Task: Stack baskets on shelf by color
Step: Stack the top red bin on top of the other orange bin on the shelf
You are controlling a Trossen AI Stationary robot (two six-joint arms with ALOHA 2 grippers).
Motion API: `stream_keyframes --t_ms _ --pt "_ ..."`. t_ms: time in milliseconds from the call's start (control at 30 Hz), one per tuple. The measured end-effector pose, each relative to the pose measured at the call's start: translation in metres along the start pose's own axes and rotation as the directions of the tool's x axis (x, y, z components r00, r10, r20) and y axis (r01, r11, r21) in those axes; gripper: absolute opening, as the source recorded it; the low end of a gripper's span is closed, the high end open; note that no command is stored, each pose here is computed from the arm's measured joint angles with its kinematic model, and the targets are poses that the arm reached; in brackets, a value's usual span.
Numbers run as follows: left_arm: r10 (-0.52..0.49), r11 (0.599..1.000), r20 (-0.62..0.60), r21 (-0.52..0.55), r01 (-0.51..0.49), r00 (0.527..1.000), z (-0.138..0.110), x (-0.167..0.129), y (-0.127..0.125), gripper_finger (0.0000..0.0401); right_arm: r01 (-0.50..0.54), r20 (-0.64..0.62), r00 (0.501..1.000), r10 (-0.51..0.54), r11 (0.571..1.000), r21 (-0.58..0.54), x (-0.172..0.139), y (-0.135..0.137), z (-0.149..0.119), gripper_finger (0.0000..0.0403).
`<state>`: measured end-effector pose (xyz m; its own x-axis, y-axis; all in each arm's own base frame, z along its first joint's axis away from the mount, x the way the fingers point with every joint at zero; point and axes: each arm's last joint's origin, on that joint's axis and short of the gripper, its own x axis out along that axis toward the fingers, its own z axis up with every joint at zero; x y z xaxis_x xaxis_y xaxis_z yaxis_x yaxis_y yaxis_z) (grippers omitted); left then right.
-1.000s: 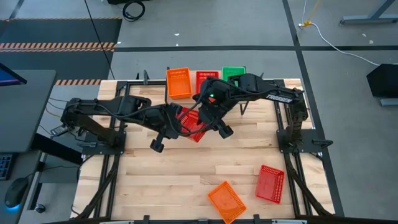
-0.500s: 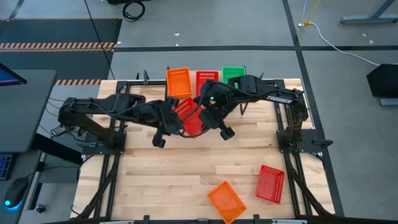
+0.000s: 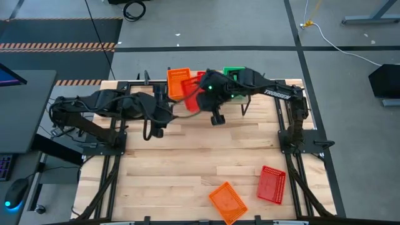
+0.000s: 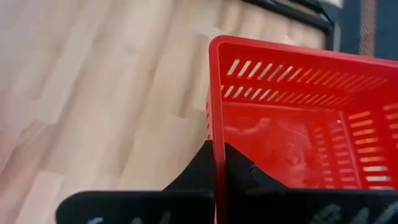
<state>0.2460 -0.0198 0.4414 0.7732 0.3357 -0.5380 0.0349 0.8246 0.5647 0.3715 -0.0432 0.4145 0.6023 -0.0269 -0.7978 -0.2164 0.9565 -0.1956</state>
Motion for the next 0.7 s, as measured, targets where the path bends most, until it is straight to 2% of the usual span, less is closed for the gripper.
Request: stream_keyframes --t_ms 167,400,533,700 --pt "0.049 0.994 0.033 -0.097 -0.045 0.998 -0.001 -0.011 0.006 0.0241 0.047 -0.026 0.999 -0.045 0.995 0.088 -0.002 -0.025 -0.012 0.0003" --pt "0.064 0.991 0.02 -0.121 -0.061 0.998 -0.002 -0.011 0.007 0.0228 0.094 -0.085 0.993 -0.081 0.981 0.171 -0.002 -0.06 -0.035 0.0003" --pt "0.102 0.987 0.003 -0.122 -0.101 0.995 -0.002 -0.012 0.008 0.0227 0.054 -0.125 0.992 -0.026 0.971 0.231 0.012 -0.071 -0.052 0.0003" --pt "0.118 0.978 -0.007 -0.173 -0.118 0.993 -0.003 -0.012 0.008 0.0224 0.016 -0.157 0.987 0.028 0.962 0.271 0.028 -0.068 -0.059 0.0004"
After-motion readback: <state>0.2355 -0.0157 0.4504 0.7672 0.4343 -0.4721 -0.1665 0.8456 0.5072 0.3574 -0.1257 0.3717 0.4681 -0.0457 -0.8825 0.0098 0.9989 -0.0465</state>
